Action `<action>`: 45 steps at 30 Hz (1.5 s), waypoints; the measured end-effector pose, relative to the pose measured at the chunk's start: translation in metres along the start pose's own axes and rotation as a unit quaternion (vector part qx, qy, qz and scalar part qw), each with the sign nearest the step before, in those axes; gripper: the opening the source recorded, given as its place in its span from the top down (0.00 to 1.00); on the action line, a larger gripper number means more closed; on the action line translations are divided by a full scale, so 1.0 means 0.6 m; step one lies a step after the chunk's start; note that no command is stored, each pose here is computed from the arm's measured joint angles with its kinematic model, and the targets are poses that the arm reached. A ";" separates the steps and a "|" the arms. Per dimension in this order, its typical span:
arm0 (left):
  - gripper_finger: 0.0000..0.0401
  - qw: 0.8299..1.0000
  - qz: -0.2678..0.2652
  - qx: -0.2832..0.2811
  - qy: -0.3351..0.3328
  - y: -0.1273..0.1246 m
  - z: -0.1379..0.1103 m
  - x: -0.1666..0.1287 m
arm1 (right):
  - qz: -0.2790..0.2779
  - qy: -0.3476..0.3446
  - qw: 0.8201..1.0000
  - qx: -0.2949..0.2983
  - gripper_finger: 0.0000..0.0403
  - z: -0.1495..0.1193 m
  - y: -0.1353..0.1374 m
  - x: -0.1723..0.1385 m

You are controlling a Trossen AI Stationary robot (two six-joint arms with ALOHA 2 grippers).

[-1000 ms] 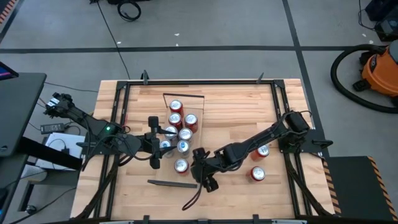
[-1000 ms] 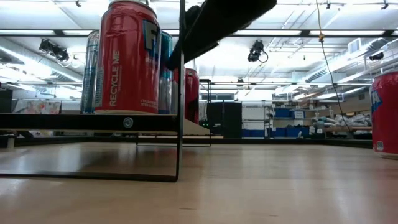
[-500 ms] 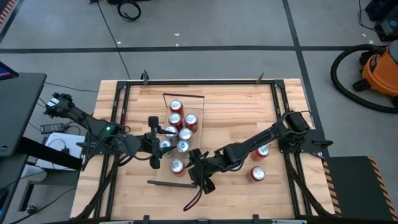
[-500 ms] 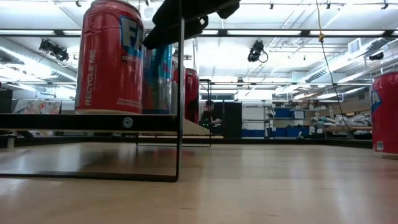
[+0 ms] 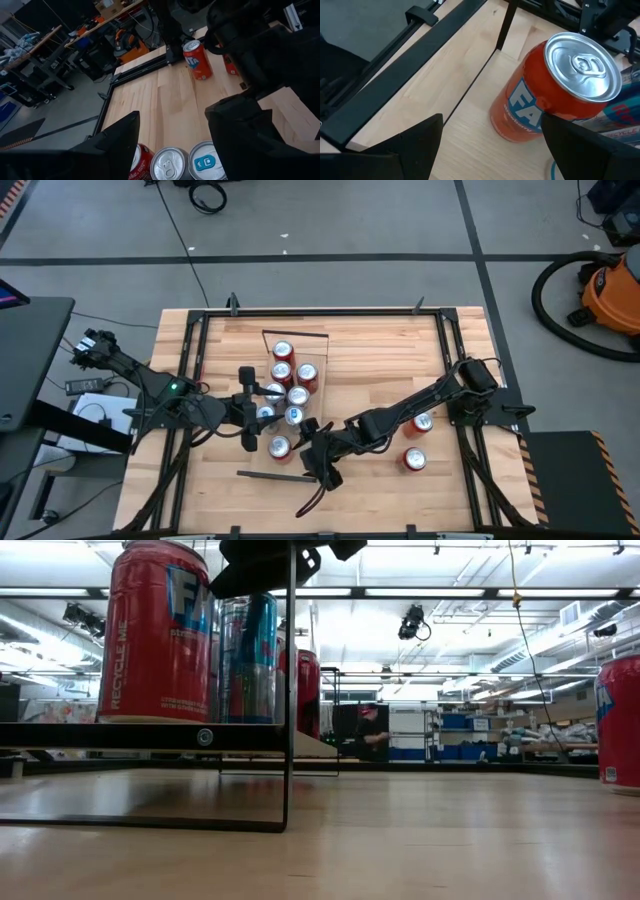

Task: Place canned beverage on shelf
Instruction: Put the left red soda can on the shelf, then put the red soda can on the shelf aligned with the red soda can

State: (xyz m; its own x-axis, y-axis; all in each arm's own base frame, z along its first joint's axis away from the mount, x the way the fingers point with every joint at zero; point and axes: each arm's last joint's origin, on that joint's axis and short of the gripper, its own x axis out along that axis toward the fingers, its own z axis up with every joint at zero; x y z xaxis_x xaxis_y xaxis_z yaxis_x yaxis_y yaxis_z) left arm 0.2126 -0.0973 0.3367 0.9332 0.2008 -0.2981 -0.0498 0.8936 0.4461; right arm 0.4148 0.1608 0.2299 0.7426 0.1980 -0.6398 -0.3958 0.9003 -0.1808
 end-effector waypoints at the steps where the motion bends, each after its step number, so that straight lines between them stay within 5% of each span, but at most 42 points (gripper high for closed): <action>1: 0.38 1.000 0.000 0.000 0.000 0.000 0.000 0.000 | 0.000 0.000 1.000 -0.001 0.14 0.000 0.000 0.000; 30: 0.38 1.000 0.004 0.012 -0.016 0.001 0.006 0.000 | 0.021 -0.046 0.998 -0.034 0.14 0.001 -0.030 0.020; 45: 0.38 1.000 0.003 0.014 -0.014 0.001 0.005 0.000 | -0.036 -0.011 0.998 -0.048 0.14 -0.004 -0.034 0.013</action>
State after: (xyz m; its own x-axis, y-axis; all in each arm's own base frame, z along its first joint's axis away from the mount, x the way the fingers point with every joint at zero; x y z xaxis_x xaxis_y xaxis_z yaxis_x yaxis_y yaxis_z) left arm 0.2135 -0.0980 0.3399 0.9425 0.1950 -0.2714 -0.0464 0.8806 0.4716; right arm 0.4276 0.1433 0.2267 0.7825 0.1427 -0.6060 -0.3896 0.8715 -0.2979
